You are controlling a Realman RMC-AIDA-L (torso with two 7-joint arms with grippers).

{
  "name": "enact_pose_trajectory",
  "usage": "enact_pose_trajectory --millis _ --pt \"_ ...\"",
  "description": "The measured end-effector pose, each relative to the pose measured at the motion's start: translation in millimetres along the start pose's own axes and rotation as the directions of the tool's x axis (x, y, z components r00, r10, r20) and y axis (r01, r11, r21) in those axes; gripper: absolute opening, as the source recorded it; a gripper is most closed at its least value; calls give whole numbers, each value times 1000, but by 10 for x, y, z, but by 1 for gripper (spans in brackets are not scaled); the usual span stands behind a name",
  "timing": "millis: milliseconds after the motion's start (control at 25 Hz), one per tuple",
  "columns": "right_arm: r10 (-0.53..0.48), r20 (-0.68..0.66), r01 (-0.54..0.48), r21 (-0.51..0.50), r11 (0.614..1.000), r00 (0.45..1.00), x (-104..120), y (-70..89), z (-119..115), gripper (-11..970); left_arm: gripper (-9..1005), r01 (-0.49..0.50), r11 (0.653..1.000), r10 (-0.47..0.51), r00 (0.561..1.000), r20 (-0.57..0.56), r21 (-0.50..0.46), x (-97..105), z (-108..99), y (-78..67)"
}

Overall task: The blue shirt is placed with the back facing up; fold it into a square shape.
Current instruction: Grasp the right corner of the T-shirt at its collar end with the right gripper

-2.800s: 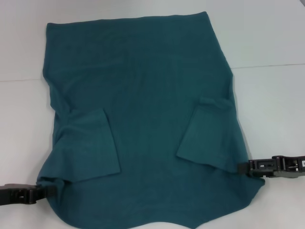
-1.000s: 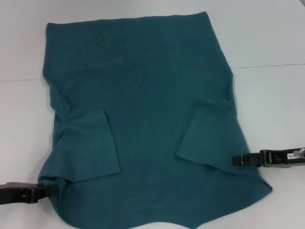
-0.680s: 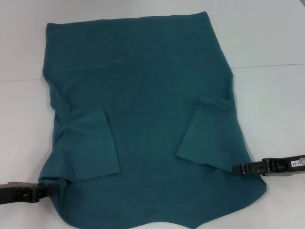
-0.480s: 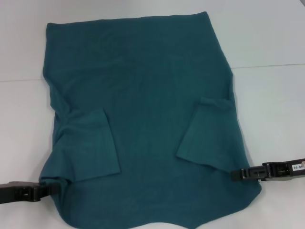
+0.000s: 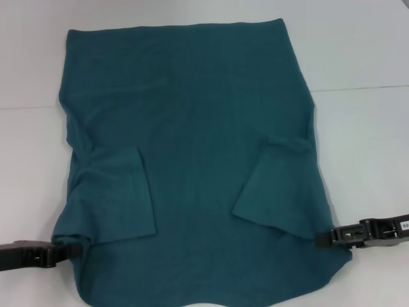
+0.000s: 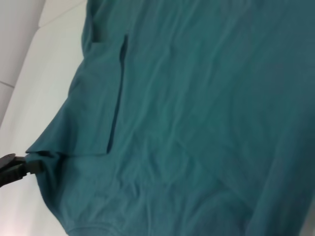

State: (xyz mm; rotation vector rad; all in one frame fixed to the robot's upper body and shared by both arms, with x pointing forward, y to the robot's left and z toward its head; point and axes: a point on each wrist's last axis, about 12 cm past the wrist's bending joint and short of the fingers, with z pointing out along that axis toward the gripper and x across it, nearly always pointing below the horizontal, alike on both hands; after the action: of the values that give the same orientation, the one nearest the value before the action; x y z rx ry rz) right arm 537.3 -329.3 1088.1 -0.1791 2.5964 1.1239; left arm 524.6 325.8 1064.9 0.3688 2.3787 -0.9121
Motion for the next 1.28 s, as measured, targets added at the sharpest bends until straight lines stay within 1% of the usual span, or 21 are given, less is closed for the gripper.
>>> enact_pose_trajectory --millis 160,320,960,1280 --pt "23 -10 -22 26 999 1000 -1 -37 -51 864 12 -1 1000 1 1000 5 1 -5 2 -1" --pt "24 -38 -23 45 999 999 -2 -41 -50 864 12 -2 1000 2 1000 5 1 -5 2 -1" --pt "36 -82 -32 44 998 996 26 -23 -44 864 13 2 1000 -2 1000 16 5 -18 1 -6" --pt "29 -89 -25 41 999 996 1 4 9 864 12 1 1000 -1 1000 17 6 -19 1 -6"
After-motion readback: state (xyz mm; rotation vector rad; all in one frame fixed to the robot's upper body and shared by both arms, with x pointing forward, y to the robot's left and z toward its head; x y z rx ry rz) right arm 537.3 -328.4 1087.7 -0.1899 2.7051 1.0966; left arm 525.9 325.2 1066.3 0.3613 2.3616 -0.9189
